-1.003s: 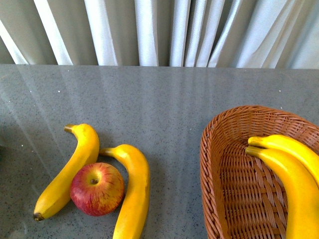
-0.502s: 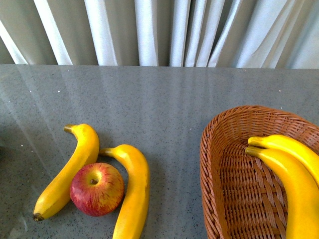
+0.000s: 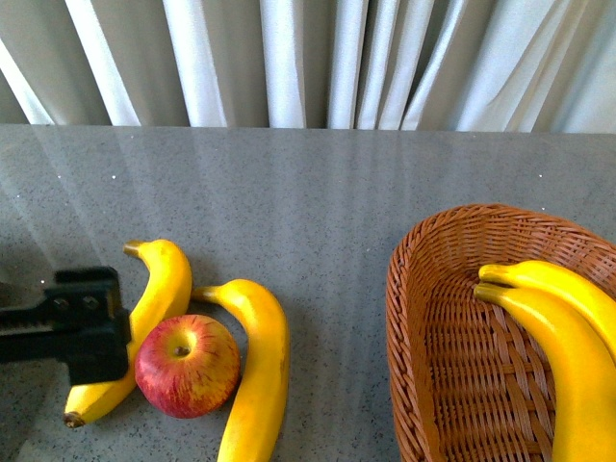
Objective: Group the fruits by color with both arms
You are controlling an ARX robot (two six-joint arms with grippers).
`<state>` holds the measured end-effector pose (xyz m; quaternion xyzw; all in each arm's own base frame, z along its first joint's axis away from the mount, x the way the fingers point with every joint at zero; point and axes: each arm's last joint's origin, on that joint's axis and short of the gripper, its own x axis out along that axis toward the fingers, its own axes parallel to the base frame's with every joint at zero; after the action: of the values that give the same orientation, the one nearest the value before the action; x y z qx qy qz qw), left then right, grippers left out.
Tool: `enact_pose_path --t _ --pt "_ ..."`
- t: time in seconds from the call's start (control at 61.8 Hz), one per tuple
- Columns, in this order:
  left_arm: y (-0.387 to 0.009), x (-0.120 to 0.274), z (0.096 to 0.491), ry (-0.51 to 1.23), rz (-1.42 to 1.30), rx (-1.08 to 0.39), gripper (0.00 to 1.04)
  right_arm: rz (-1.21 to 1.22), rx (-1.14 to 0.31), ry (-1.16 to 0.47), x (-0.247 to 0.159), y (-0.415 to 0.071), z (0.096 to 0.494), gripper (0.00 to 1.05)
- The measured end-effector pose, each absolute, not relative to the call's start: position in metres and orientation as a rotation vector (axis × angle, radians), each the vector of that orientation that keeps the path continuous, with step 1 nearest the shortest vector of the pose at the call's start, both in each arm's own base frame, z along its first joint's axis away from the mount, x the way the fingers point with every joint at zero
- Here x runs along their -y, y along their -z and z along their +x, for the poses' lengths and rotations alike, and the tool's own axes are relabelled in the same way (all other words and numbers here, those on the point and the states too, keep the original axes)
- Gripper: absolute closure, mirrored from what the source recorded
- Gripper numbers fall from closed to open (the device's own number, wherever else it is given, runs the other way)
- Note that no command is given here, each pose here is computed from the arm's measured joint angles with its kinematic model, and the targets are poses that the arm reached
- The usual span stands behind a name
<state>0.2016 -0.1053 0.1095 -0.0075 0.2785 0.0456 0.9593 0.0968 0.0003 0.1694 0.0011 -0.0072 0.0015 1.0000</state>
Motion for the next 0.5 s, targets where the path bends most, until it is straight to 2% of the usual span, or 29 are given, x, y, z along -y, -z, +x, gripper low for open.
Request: enact_pose_path --t 0.194,0.502 --pt "-0.1 0.128 0.199 0.034 -0.022 -0.588 0.09 0.002 0.014 -0.003 0.0 -0.169 0.097 0.09" --pt "-0.099 0.139 0.206 0.118 -0.03 -0.584 0.09 0.002 0.014 -0.003 0.0 -0.169 0.097 0.09"
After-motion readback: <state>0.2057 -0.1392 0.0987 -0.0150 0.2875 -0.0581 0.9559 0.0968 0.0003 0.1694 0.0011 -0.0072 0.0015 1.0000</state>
